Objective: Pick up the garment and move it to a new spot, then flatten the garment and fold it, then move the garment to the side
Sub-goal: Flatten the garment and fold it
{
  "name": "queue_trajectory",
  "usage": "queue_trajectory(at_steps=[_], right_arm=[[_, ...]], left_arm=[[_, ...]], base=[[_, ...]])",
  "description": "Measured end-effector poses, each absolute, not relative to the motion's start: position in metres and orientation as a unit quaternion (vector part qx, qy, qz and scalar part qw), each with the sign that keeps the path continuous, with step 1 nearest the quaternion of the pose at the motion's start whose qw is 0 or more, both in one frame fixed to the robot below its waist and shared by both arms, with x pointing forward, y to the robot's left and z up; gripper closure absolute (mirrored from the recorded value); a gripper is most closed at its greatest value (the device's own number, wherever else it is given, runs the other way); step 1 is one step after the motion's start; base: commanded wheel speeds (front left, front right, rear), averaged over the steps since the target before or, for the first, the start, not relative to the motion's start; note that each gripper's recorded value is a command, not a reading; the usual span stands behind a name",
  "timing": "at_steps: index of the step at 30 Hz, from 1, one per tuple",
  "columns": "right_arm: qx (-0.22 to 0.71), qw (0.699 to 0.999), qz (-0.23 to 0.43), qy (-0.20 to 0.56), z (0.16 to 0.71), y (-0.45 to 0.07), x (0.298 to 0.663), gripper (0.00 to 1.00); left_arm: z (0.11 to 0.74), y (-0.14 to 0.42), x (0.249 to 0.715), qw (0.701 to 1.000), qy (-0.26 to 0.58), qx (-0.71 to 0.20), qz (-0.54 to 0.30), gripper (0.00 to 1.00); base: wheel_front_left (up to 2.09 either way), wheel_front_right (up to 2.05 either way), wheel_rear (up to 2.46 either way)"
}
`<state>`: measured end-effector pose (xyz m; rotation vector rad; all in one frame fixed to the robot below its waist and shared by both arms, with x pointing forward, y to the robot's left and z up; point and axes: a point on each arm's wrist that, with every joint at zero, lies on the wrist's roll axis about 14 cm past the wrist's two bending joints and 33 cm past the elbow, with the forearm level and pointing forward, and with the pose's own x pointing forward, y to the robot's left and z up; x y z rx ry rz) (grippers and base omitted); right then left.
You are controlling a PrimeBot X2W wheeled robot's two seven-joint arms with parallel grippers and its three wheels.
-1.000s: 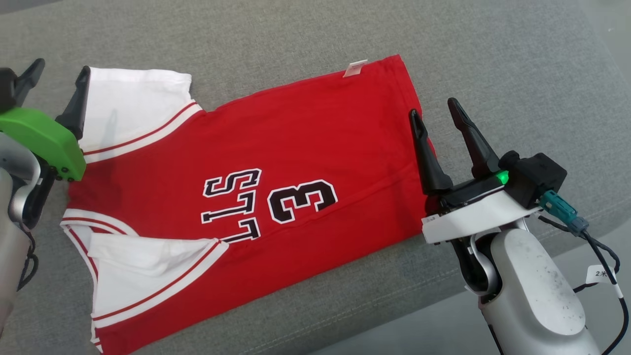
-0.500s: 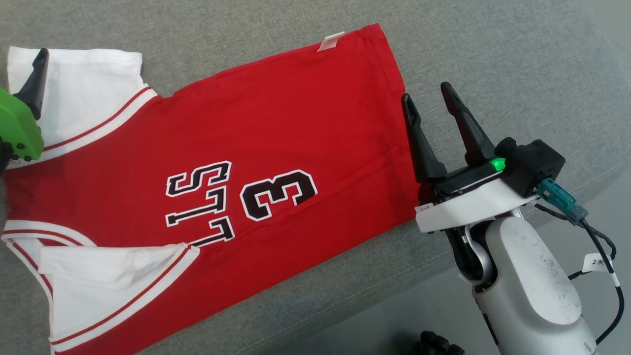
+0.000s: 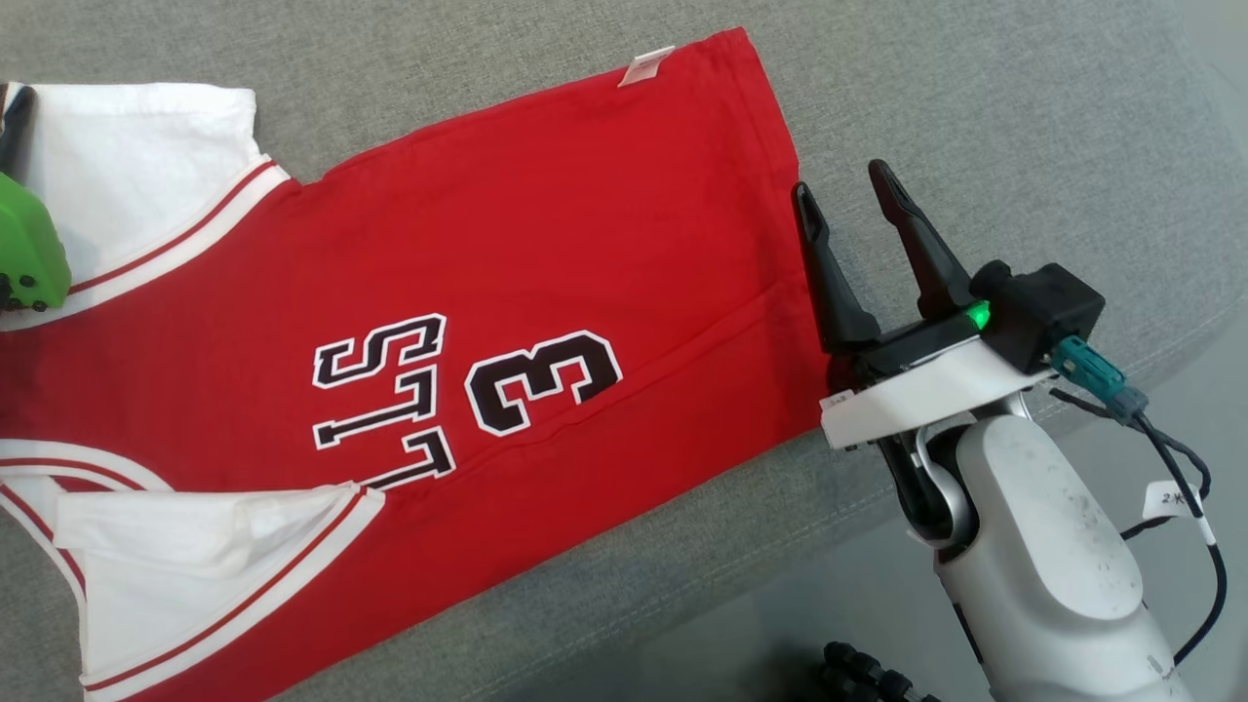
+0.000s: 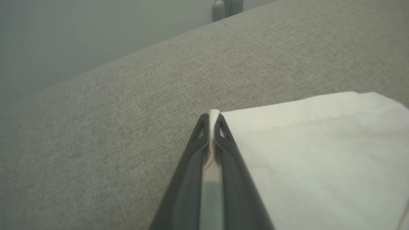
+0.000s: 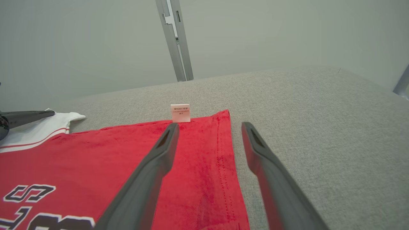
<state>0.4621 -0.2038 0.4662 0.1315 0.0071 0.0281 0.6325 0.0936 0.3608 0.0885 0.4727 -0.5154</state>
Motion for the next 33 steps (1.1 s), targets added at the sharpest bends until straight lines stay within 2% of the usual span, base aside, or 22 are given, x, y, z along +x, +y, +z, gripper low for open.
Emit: queue_trajectory(at_steps=[4, 9, 27, 28, 29, 30, 31, 32, 33], right_arm=[[0.056, 0.998, 0.014, 0.027, 0.453, -0.206, 0.47, 0.0], [0.046, 0.998, 0.02, 0.043, 0.45, -0.208, 0.497, 0.0], [0.032, 0.984, 0.018, 0.174, 0.413, -0.209, 0.565, 0.0], [0.033, 0.983, 0.018, 0.177, 0.412, -0.208, 0.567, 0.15], [0.033, 0.983, 0.017, 0.181, 0.41, -0.208, 0.569, 0.51], [0.033, 0.981, 0.016, 0.19, 0.406, -0.208, 0.57, 0.57], [0.032, 0.98, 0.017, 0.198, 0.402, -0.207, 0.569, 0.68], [0.033, 0.979, 0.017, 0.198, 0.401, -0.206, 0.57, 0.96], [0.033, 0.98, 0.018, 0.197, 0.4, -0.205, 0.571, 1.0]], left_arm=[[0.368, 0.095, 0.634, 0.941, 0.219, 0.044, -0.253, 1.0], [0.38, 0.092, 0.633, 0.944, 0.2, 0.042, -0.258, 1.0], [0.402, 0.102, 0.63, 0.949, 0.159, 0.05, -0.267, 1.0], [0.402, 0.102, 0.63, 0.949, 0.158, 0.05, -0.267, 1.0], [0.402, 0.102, 0.629, 0.949, 0.157, 0.05, -0.268, 1.0], [0.402, 0.103, 0.629, 0.95, 0.156, 0.05, -0.267, 1.0], [0.402, 0.104, 0.629, 0.95, 0.157, 0.049, -0.266, 1.0], [0.402, 0.104, 0.629, 0.95, 0.156, 0.05, -0.267, 1.0], [0.403, 0.104, 0.629, 0.95, 0.154, 0.051, -0.268, 1.0]], base=[[0.0, 0.0, 0.0], [0.0, 0.0, 0.0], [0.0, 0.0, 0.0], [0.0, 0.0, 0.0], [0.0, 0.0, 0.0], [0.0, 0.0, 0.0], [0.0, 0.0, 0.0], [0.0, 0.0, 0.0], [0.0, 0.0, 0.0]])
